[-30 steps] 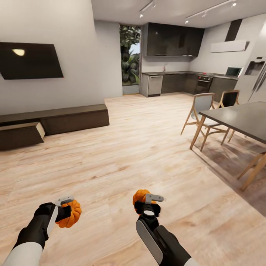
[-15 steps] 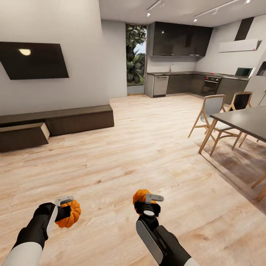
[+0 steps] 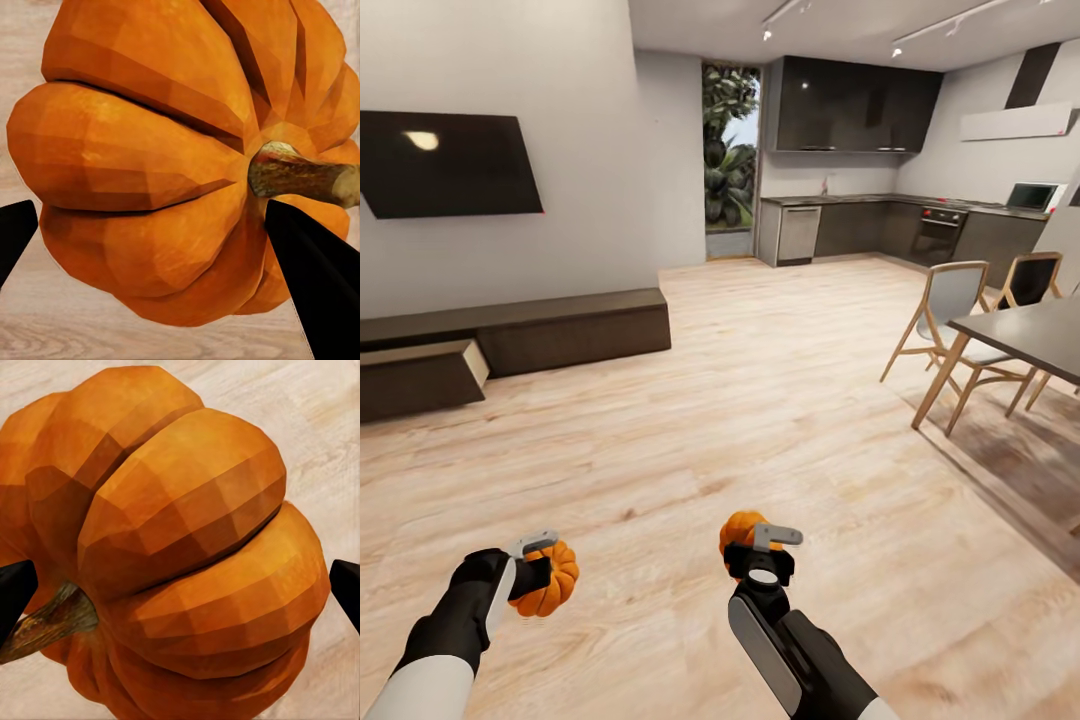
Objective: Place each of the two pumpkins and all three candles from the living room inside a cabinet in the living room (use any cabinet), then make sure every cabinet is closed, and position the cauldron so it is next to a table in the living room.
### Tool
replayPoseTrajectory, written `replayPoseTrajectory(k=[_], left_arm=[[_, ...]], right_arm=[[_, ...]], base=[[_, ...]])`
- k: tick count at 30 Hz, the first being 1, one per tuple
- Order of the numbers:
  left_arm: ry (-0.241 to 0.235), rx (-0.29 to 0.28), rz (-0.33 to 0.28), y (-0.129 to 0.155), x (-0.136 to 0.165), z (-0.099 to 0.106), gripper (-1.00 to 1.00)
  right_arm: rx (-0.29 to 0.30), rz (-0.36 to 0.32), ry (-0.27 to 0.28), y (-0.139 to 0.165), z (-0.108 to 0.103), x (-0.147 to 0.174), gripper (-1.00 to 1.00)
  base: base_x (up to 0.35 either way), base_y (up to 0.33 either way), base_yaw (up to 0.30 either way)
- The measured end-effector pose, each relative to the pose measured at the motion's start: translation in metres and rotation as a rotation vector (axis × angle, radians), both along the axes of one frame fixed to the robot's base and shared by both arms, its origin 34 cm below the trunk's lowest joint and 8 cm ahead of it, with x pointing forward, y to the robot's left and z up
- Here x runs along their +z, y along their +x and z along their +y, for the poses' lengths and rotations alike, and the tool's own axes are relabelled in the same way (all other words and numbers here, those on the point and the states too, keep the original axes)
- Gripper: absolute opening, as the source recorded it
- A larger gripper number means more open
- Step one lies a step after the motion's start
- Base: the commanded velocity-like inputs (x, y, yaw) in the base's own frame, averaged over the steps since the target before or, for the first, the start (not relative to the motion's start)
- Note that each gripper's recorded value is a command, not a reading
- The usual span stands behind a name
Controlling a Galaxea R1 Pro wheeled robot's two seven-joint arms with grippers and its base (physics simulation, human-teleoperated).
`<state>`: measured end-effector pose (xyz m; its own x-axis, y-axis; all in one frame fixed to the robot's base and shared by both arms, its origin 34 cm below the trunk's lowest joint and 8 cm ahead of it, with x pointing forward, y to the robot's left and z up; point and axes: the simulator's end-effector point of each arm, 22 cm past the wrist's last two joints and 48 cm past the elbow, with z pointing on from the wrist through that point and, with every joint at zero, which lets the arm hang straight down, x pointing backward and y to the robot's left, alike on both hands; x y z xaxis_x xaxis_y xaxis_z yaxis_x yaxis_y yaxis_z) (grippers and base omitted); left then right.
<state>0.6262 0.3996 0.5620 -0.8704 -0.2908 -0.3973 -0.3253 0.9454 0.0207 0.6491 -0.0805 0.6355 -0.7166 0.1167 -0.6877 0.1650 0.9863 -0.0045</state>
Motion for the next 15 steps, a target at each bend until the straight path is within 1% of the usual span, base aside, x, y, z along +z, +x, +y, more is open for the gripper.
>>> replayPoseTrajectory(k=[6, 11, 15], left_arm=[[0.0, -0.001, 0.0, 0.0002, 0.0001, -0.0002, -1.0], [-0.001, 0.001, -0.001, 0.0002, 0.0002, 0.0002, -1.0], [0.0, 0.001, -0.001, 0.0003, 0.0003, 0.0004, -1.0]], right_arm=[[-0.003, -0.008, 0.004, 0.0015, 0.0003, 0.0021, -1.0], [-0.018, -0.026, 0.015, 0.0038, -0.0002, 0.0042, -1.0], [-0.019, -0.028, 0.016, 0.0041, -0.0002, 0.0044, -1.0]], base=[[0.326, 0.001, 0.013], [0.327, 0.0, 0.228], [0.327, 0.0, 0.095]])
